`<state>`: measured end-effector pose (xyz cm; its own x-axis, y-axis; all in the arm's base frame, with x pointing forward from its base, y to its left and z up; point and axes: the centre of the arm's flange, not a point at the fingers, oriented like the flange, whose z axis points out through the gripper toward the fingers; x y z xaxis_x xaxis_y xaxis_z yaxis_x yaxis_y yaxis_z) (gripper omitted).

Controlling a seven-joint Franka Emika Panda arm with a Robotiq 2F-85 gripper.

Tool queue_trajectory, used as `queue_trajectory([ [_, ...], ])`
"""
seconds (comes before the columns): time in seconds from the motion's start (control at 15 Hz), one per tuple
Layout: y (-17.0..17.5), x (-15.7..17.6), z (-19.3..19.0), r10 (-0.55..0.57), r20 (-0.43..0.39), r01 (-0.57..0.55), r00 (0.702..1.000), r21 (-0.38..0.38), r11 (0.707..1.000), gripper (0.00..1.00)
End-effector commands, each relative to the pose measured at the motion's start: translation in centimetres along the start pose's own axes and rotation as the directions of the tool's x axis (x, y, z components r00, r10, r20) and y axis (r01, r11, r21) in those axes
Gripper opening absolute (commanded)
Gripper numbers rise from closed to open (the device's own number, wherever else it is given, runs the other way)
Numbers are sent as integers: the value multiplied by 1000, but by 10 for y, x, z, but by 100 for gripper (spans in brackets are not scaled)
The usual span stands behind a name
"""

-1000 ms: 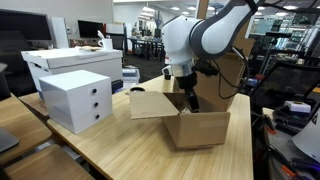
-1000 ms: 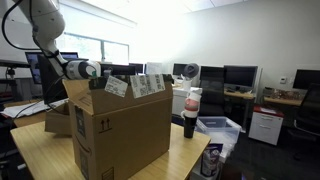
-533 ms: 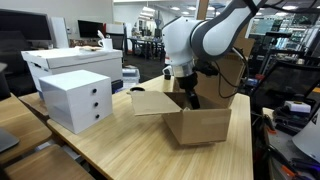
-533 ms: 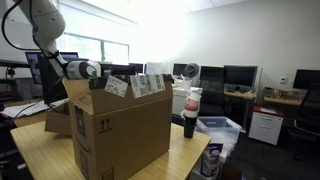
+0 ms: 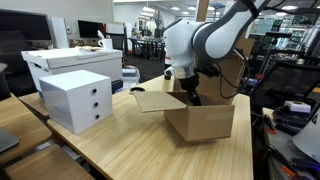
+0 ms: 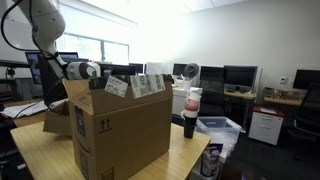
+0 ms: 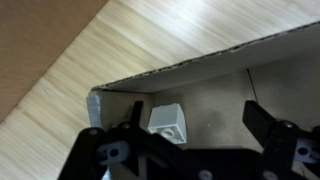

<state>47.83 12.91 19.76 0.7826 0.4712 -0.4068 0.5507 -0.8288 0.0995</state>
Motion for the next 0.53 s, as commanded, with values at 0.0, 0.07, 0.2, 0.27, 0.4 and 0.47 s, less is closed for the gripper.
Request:
queue_trajectory([
  [0.0,-6,-15,20,25,12,-24,1000,-32,999,100],
  [0.07,-7,-16,22,30,17,-29,999,-33,999,100],
  [0.2,-7,-19,25,39,29,-37,999,-41,998,100],
  [0.27,-7,-20,27,43,33,-41,999,-43,998,100],
  [0.4,-8,-22,30,47,42,-45,998,-44,998,100],
  [0.47,-8,-22,31,50,45,-48,998,-44,998,100],
])
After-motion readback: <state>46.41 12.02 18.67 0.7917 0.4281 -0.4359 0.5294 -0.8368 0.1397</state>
